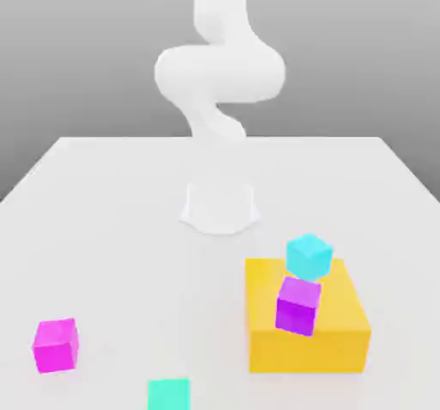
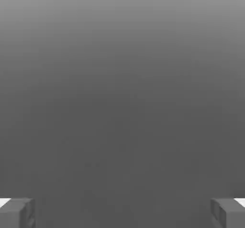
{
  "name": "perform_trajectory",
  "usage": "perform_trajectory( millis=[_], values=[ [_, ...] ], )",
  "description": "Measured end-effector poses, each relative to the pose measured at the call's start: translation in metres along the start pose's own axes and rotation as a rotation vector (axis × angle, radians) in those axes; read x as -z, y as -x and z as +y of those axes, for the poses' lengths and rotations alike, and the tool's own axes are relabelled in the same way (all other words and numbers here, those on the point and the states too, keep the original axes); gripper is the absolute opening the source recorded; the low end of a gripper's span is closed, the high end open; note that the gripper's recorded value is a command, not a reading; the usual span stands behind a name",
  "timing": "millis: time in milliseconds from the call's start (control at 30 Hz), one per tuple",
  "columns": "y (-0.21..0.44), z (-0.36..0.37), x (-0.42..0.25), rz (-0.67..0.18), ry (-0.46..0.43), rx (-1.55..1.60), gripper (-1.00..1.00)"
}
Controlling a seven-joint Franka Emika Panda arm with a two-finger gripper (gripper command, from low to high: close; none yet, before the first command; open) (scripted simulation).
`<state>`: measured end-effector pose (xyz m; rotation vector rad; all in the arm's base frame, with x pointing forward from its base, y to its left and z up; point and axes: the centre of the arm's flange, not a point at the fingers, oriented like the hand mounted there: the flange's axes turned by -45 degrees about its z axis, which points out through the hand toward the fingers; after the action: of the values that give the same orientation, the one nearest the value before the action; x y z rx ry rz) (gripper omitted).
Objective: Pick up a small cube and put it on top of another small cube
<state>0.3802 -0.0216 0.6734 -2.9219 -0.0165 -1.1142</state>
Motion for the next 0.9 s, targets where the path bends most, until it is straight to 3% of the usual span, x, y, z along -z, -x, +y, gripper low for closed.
perform_trajectory(
  millis=[400,900],
  values=[
    [0.077,0.108,-0.221,-0.326,-0.053,0.067,0.00],
    [0.298,0.225,-0.372,-0.715,-0.044,0.143,0.00]
  ],
)
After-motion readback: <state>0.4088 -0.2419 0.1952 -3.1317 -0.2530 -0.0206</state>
